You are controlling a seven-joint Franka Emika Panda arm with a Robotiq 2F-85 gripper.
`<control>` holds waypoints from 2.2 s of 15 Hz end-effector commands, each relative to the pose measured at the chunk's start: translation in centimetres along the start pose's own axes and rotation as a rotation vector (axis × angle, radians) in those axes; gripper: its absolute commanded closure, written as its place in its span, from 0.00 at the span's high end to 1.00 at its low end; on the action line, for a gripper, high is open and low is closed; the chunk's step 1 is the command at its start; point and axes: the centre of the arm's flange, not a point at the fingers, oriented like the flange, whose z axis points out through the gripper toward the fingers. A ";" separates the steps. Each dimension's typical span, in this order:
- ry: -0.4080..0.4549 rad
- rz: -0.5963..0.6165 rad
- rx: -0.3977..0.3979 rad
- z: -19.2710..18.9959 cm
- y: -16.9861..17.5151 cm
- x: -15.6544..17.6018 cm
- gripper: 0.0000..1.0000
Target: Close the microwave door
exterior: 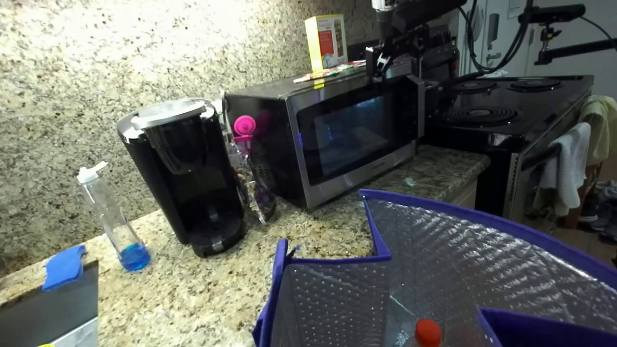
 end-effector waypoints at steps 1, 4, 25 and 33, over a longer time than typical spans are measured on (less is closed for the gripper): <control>0.000 0.000 0.000 0.0 0.0 0.0 1.00; -0.001 -0.030 0.060 0.1 -0.3 0.5 1.00; 0.148 -0.166 0.496 1.8 2.1 -0.8 1.00; -0.238 -0.353 0.518 -2.6 4.1 -9.7 1.00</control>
